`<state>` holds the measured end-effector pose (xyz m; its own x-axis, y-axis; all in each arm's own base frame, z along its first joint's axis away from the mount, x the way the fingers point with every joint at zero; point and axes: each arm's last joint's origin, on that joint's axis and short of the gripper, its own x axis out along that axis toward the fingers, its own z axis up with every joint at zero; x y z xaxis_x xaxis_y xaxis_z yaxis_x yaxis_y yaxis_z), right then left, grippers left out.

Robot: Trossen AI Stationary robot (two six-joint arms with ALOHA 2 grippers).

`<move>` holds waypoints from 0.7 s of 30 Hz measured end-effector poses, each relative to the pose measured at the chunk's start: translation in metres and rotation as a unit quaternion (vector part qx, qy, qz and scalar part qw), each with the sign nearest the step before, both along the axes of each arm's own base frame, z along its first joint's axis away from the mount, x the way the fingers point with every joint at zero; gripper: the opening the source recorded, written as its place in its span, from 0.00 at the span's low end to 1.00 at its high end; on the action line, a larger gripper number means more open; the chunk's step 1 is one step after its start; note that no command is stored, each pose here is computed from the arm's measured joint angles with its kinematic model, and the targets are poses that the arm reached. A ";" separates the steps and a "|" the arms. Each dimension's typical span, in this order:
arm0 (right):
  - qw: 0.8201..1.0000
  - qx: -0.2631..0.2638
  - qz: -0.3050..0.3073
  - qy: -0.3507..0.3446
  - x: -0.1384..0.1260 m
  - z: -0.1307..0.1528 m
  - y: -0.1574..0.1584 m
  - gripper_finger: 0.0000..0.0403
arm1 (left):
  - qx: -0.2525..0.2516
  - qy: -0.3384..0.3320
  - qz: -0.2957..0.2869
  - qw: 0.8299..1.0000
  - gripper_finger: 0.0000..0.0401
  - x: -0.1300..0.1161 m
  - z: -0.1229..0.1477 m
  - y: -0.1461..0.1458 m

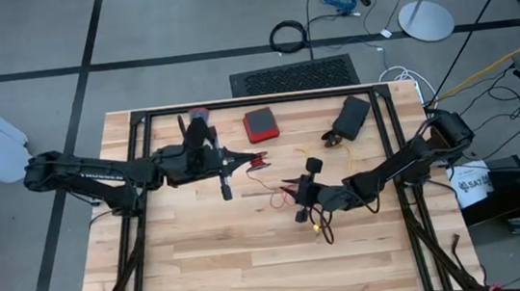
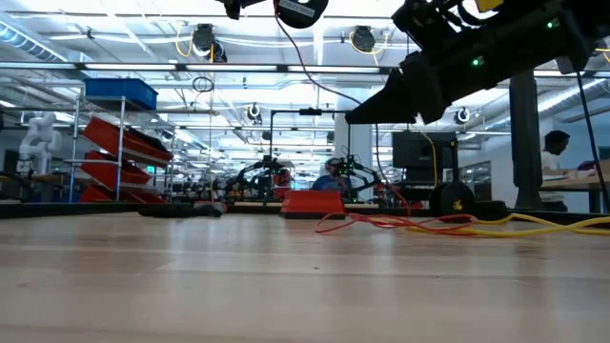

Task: Coil cords
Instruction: Coil the red wire onto the spool

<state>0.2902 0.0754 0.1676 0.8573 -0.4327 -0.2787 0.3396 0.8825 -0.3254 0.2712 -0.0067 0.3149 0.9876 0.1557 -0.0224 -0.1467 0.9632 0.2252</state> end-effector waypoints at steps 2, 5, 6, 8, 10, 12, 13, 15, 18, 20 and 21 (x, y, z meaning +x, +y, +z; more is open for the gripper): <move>1.000 0.008 0.015 0.003 -0.001 0.000 0.001 0.18 | 0.000 0.000 0.000 1.000 0.00 0.000 0.000 0.000; 0.999 0.014 0.031 0.007 -0.001 0.000 0.002 0.18 | 0.000 0.000 0.000 1.000 0.00 0.000 0.000 0.000; 0.999 0.016 0.031 0.008 -0.001 0.000 0.002 0.18 | 0.000 0.000 0.000 1.000 0.00 0.000 0.000 0.000; 0.999 0.020 0.029 0.010 -0.001 -0.001 0.001 0.15 | 0.000 0.000 0.000 1.000 0.00 0.000 0.000 0.000; 0.999 0.021 0.026 0.017 -0.001 -0.002 0.000 0.11 | 0.000 0.000 0.000 1.000 0.00 0.000 0.000 0.000; 0.999 0.020 0.026 0.019 -0.001 -0.002 -0.001 0.06 | 0.000 0.000 0.000 1.000 0.00 0.000 0.000 0.000; 0.999 0.020 0.026 0.019 -0.001 -0.002 -0.001 0.03 | 0.000 -0.001 0.000 1.000 0.00 0.000 0.000 0.000; 0.999 0.019 0.027 0.020 -0.001 -0.002 -0.001 0.01 | 0.000 0.000 0.000 1.000 0.00 0.000 0.000 0.000; 0.999 0.020 0.026 0.019 -0.001 -0.002 -0.001 0.01 | 0.000 0.001 0.000 1.000 0.00 0.000 0.000 0.000; 0.999 0.020 0.022 0.021 -0.001 -0.003 -0.001 0.01 | 0.000 0.010 -0.002 1.000 0.00 0.000 -0.002 0.000; 0.999 0.020 0.019 0.024 -0.001 -0.004 -0.003 0.00 | 0.000 0.016 -0.007 1.000 0.00 0.000 -0.003 0.000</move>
<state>0.2889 0.0729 0.1640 0.8583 -0.3877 -0.3361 0.2908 0.9073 -0.3038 0.2713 -0.0071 0.3119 0.9884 0.1424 -0.0534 -0.1266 0.9650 0.2297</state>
